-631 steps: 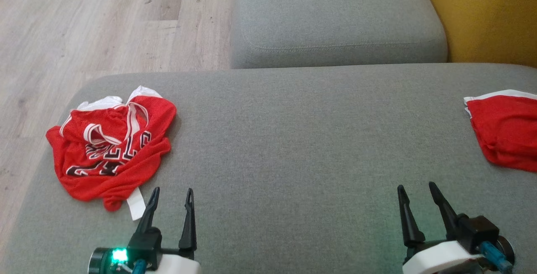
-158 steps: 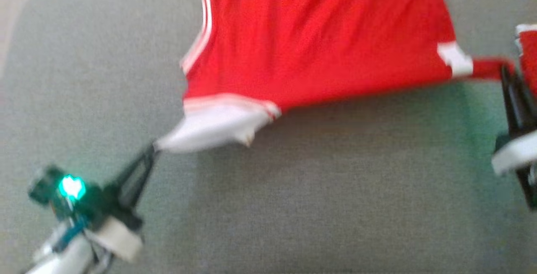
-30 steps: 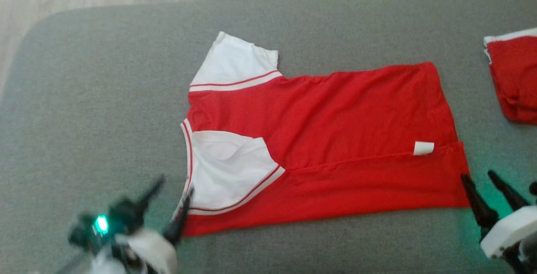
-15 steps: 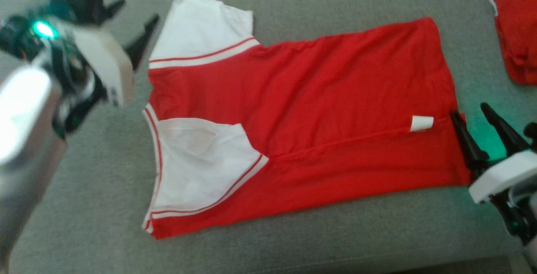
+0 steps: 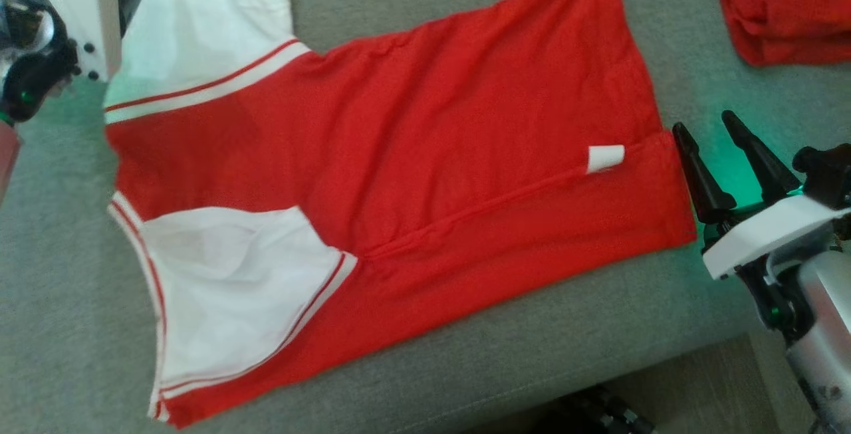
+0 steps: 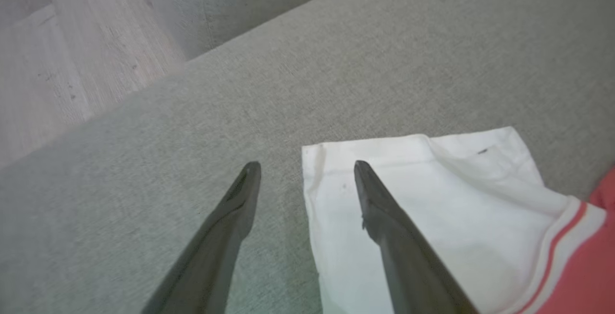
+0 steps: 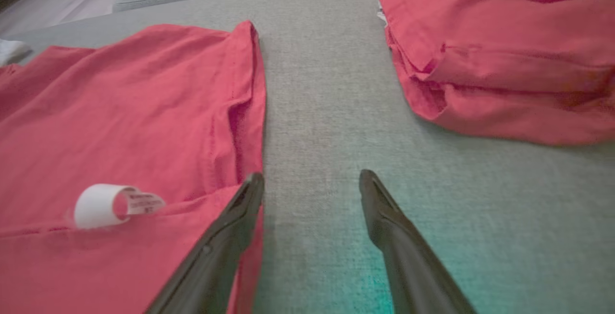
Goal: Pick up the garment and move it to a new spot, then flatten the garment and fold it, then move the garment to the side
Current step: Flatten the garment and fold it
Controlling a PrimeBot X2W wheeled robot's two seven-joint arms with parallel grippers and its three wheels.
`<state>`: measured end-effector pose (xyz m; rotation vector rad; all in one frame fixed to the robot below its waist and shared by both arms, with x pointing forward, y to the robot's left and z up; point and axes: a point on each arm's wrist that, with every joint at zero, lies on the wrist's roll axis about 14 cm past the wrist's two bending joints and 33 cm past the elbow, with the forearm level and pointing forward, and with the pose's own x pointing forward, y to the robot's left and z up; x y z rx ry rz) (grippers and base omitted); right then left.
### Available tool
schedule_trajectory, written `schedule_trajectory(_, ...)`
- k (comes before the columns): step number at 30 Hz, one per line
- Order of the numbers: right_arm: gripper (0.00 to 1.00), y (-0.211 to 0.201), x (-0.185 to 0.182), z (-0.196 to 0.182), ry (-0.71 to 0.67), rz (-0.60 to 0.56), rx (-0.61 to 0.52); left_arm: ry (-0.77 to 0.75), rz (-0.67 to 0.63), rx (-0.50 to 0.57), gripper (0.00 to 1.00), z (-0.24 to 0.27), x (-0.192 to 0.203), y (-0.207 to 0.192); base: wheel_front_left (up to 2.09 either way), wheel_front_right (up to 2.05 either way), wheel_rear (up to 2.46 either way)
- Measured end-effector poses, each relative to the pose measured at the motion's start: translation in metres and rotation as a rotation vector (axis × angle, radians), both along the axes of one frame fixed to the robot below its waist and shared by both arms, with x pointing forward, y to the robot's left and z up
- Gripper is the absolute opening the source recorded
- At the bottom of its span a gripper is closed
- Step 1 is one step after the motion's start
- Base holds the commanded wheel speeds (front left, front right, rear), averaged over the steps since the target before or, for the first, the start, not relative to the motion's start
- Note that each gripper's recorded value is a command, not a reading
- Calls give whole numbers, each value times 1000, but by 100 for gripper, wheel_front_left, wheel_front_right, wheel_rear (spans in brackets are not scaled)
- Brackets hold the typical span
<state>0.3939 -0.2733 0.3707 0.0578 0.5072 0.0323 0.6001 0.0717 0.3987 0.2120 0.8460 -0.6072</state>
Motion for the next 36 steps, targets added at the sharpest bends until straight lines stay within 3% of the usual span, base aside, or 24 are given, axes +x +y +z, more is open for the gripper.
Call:
schedule_trajectory(9,100,-14,-17,-10,30,-53,-17,57,-58,38,100,-34,-3,-11,0,0,0)
schedule_trajectory(10,100,-15,-18,-11,34,-54,-18,56,-58,43,90,-35,-2,-10,0,0,0)
schedule_trajectory(11,100,-15,-19,-11,36,-55,-19,53,-59,47,62,-36,-1,-9,0,0,0)
schedule_trajectory(13,100,-16,-20,-12,35,-58,-21,42,-60,47,59,-34,2,-10,0,0,0)
schedule_trajectory(17,100,-18,-19,-11,34,-61,-25,33,-53,50,38,-35,5,-8,0,0,0)
schedule_trajectory(19,100,-18,-17,-11,30,-59,-27,38,-57,48,18,-37,4,-9,0,0,0)
schedule_trajectory(20,100,-18,-16,-10,27,-59,-28,43,-59,44,0,-37,3,-10,0,0,0)
schedule_trajectory(28,100,-16,-6,-4,-3,-44,-27,18,-74,25,0,-31,3,-13,0,0,0)
schedule_trajectory(36,100,15,73,46,-84,81,-5,-42,-93,23,0,-9,-5,-7,0,0,0)
